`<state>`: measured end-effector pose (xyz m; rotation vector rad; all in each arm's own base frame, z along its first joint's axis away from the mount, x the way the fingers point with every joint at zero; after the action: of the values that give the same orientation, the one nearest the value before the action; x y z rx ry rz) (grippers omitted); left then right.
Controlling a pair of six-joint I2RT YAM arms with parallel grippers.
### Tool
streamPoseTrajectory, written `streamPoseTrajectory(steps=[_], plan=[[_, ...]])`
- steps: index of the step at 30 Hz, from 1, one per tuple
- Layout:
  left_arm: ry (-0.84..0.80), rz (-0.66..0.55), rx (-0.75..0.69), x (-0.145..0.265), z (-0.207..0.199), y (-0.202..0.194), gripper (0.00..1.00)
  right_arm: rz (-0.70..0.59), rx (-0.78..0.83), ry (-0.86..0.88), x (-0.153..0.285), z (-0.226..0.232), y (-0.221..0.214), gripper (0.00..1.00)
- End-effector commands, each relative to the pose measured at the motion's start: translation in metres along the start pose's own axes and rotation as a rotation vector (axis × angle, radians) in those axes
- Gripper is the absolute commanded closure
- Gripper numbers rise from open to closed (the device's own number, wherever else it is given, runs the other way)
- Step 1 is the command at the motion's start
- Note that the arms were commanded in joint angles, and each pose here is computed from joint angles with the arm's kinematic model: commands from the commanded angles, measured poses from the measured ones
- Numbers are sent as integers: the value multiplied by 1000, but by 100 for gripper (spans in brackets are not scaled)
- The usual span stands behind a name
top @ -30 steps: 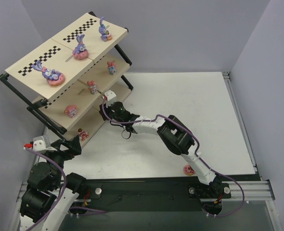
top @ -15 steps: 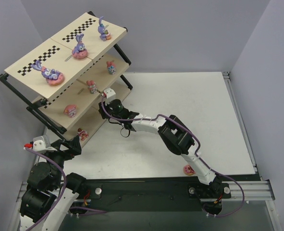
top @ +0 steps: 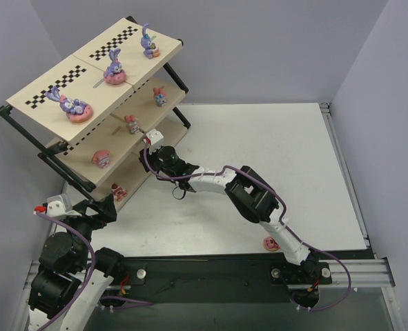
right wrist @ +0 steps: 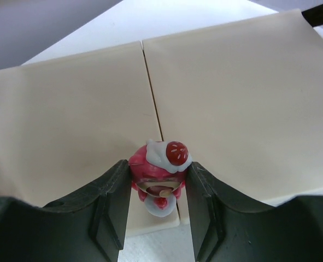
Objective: Place and organize the plastic toys onto the shelf
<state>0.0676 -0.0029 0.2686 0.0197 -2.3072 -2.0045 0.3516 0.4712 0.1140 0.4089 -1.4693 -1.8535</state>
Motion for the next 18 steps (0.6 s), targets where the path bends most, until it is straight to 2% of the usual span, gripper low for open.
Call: streamPoseTrajectory(steps=[1,18], plan=[[-3,-152,86,22,11,15,3,-125,-11,65,-4,11,15,57],[3,-152,90,23,11,15,3,-134,-53,60,-5,10,13,54]])
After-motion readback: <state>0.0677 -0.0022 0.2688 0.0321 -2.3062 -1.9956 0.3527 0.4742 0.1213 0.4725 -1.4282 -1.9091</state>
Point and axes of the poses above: each gripper's point midway between its finger pads, its own x axis back along the fingers, its own z axis along the line the jaws close on, y = z × x, the point moved 9 cm from there along x, back along the fingers, and after that the axes turned 14 degrees about -x, right-handed, at the moved point
